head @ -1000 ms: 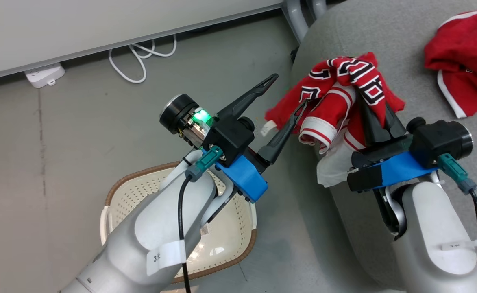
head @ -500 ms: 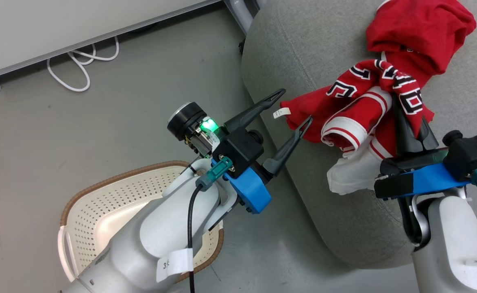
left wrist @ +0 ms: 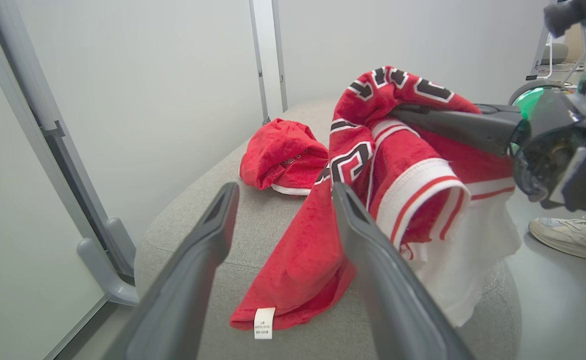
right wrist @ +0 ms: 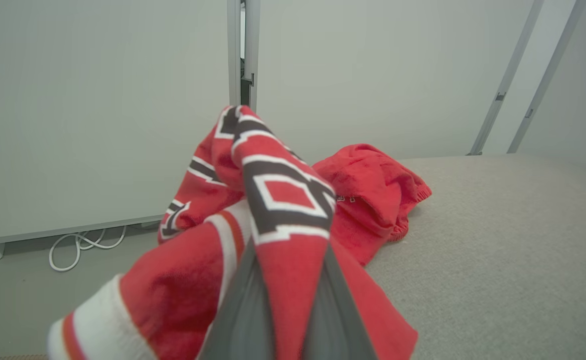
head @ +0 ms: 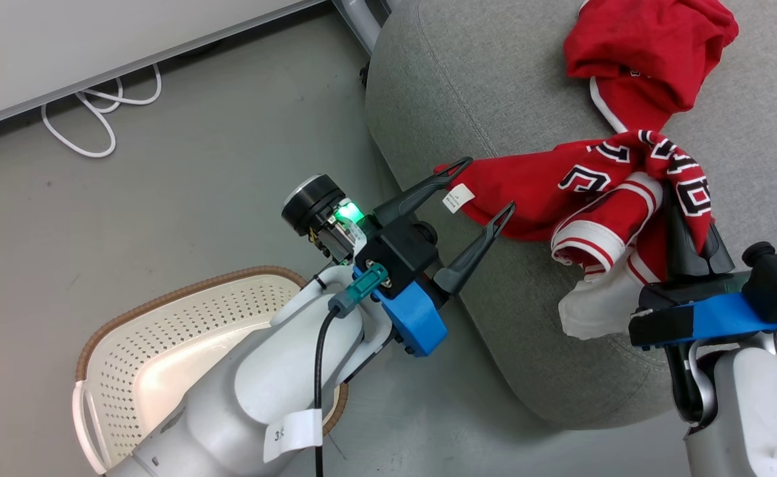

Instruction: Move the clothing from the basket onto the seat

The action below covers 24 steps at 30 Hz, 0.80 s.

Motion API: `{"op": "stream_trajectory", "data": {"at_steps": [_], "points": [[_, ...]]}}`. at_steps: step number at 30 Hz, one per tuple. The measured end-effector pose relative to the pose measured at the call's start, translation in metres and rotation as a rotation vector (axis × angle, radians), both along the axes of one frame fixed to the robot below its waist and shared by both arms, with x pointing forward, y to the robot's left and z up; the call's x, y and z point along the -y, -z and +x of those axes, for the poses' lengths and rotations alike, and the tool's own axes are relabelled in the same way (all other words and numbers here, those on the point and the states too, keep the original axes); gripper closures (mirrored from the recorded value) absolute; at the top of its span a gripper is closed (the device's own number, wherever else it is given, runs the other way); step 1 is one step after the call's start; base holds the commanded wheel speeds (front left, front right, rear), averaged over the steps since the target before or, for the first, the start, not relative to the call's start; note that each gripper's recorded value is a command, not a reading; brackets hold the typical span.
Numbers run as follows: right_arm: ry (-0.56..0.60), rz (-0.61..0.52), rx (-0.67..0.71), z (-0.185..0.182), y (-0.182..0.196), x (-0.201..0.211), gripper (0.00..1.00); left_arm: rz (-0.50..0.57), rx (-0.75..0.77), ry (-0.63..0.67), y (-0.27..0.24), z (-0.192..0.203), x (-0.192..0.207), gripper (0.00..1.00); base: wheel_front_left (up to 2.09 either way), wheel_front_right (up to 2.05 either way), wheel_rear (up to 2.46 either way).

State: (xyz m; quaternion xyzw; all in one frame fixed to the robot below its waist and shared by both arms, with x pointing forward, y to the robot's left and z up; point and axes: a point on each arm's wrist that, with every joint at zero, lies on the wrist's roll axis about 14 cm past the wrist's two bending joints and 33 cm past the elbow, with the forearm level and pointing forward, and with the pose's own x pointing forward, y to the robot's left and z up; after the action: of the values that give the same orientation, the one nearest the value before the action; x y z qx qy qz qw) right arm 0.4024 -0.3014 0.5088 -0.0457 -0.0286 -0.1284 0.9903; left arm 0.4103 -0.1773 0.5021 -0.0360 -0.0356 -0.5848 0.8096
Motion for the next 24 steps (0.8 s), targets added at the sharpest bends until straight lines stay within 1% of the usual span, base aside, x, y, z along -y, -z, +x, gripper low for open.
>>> {"op": "stream_trajectory", "data": {"at_steps": [8,12,18,24], "points": [[-0.017,0.002,0.006,0.005,-0.001,-0.005,1.0,0.001,-0.002,-0.007,-0.001,0.0,-0.003,0.0,0.0,0.0,0.0],[-0.031,-0.017,0.035,0.014,-0.012,-0.008,1.0,-0.005,-0.007,-0.016,-0.001,0.003,-0.004,0.0,0.0,0.0,0.0],[-0.066,-0.089,0.125,0.047,-0.047,-0.012,1.0,-0.009,-0.017,-0.025,0.006,0.011,-0.006,0.0,0.0,0.0,0.0],[-0.091,-0.194,0.227,0.088,-0.088,-0.006,1.0,-0.008,-0.034,-0.043,0.022,0.028,-0.011,0.0,0.0,0.0,0.0]]}}
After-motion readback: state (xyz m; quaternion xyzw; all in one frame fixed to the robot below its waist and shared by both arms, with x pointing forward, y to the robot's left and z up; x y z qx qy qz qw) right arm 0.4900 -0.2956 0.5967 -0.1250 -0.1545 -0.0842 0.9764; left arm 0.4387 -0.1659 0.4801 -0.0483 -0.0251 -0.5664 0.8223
